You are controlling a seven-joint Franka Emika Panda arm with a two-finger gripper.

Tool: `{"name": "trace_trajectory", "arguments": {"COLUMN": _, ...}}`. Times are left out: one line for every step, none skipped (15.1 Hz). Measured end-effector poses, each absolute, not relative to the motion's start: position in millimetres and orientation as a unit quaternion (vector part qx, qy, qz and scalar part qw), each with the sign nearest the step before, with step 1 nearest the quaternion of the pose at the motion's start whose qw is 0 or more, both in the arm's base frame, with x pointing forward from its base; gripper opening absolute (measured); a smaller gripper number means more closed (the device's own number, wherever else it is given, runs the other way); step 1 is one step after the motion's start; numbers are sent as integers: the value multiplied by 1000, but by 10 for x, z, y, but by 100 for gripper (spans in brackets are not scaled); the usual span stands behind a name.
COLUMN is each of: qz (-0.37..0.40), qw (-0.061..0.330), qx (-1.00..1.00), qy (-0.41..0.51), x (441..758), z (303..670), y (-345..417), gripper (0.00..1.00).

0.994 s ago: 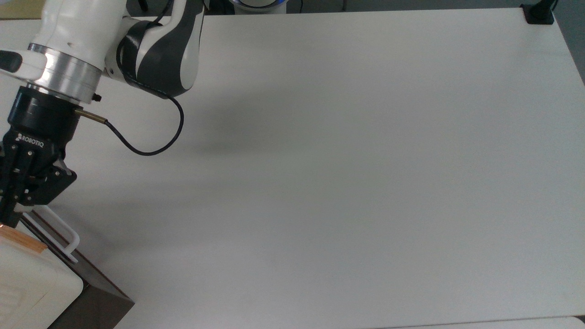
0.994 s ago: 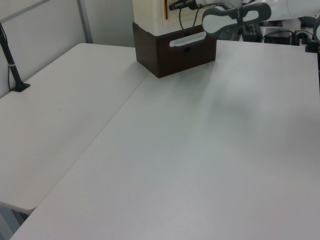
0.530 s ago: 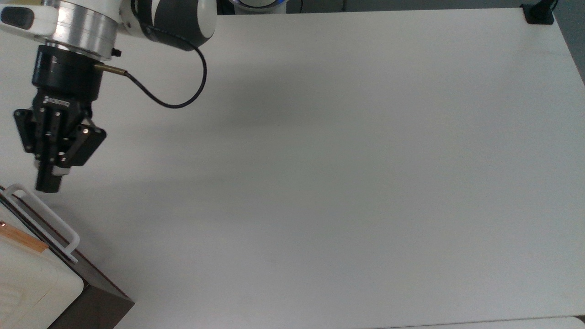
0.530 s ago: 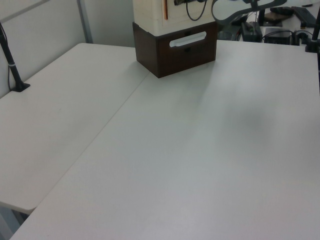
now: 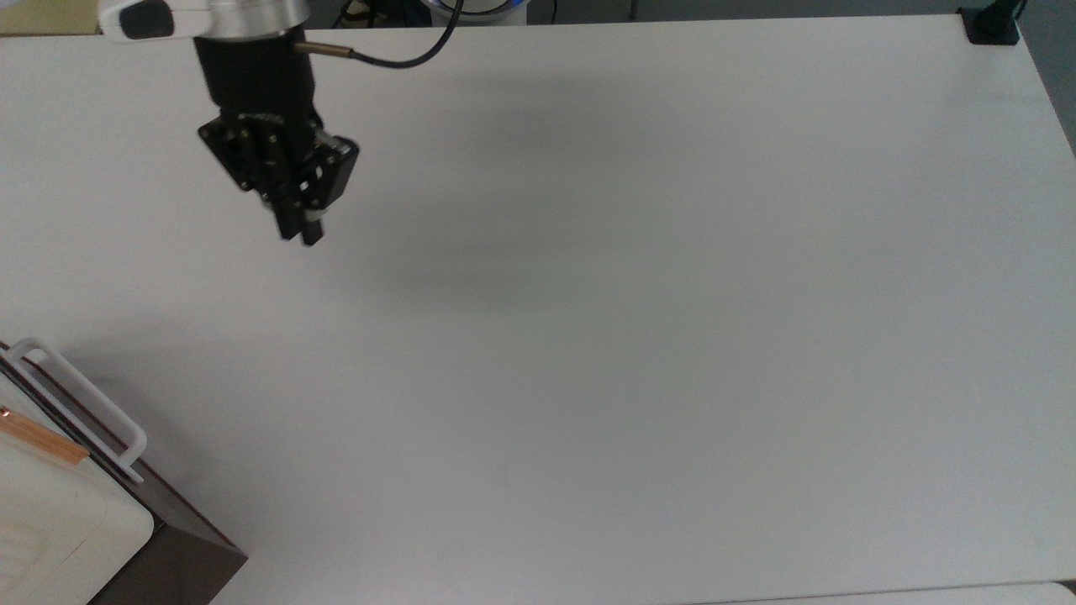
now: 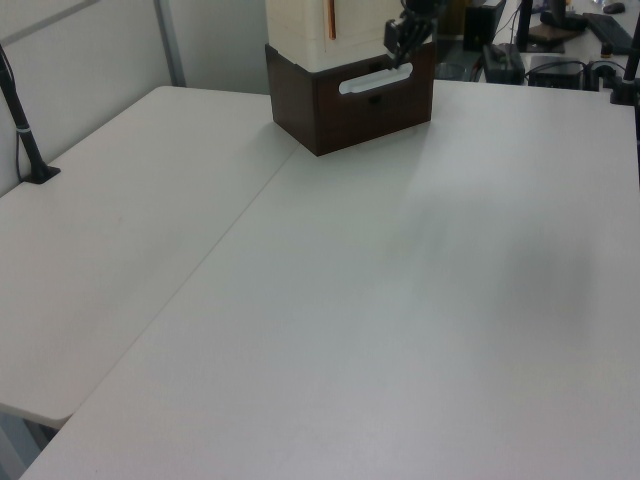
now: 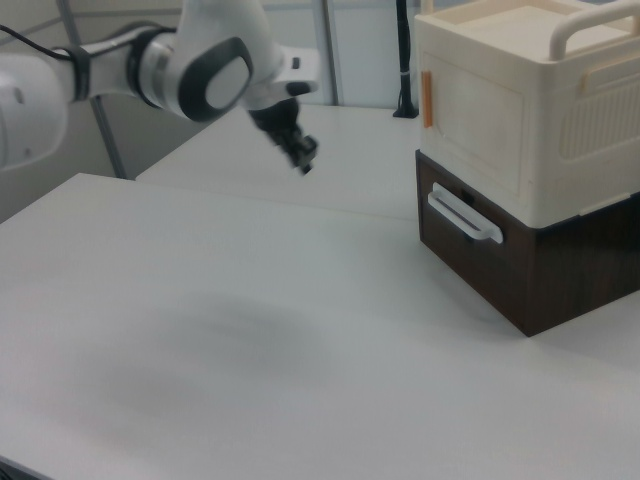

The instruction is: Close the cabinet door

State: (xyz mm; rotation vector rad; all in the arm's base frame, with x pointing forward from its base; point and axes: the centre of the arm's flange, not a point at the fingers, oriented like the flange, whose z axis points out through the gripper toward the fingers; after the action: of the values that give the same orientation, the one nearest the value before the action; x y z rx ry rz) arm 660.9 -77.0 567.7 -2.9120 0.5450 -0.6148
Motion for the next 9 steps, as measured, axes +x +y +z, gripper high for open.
{"name": "trace_trajectory", "arguments": {"qz": -159, "qw": 60, "qx": -970, "qy": 172, "x": 6489, "z": 5679, "y": -669, "gripper": 33}}
{"name": "trace_trajectory", "arguments": {"qz": -120, "qw": 60, "qx": -978, "qy": 163, "x": 6370, "z": 5697, "y": -556, "gripper": 38}}
{"name": "trace_trajectory", "arguments": {"qz": -87, "qw": 56, "qx": -983, "qy": 152, "x": 6252, "z": 5731, "y": -451, "gripper": 39}}
{"name": "trace_trajectory", "arguments": {"qz": -59, "qw": 52, "qx": -987, "qy": 142, "x": 6135, "z": 5778, "y": -358, "gripper": 46}}
{"name": "trace_trajectory", "arguments": {"qz": -39, "qw": 48, "qx": -989, "qy": 133, "x": 6032, "z": 5829, "y": -275, "gripper": 55}}
{"name": "trace_trajectory", "arguments": {"qz": -25, "qw": 44, "qx": -991, "qy": 123, "x": 5939, "z": 5883, "y": -202, "gripper": 63}}
{"name": "trace_trajectory", "arguments": {"qz": -12, "qw": 43, "qx": -994, "qy": 102, "x": 5828, "z": 5941, "y": -122, "gripper": 78}}
{"name": "trace_trajectory", "arguments": {"qz": 1, "qw": 42, "qx": -996, "qy": 79, "x": 5753, "z": 5954, "y": -92, "gripper": 88}}
{"name": "trace_trajectory", "arguments": {"qz": 19, "qw": 43, "qx": -998, "qy": 53, "x": 5674, "z": 5955, "y": -96, "gripper": 100}}
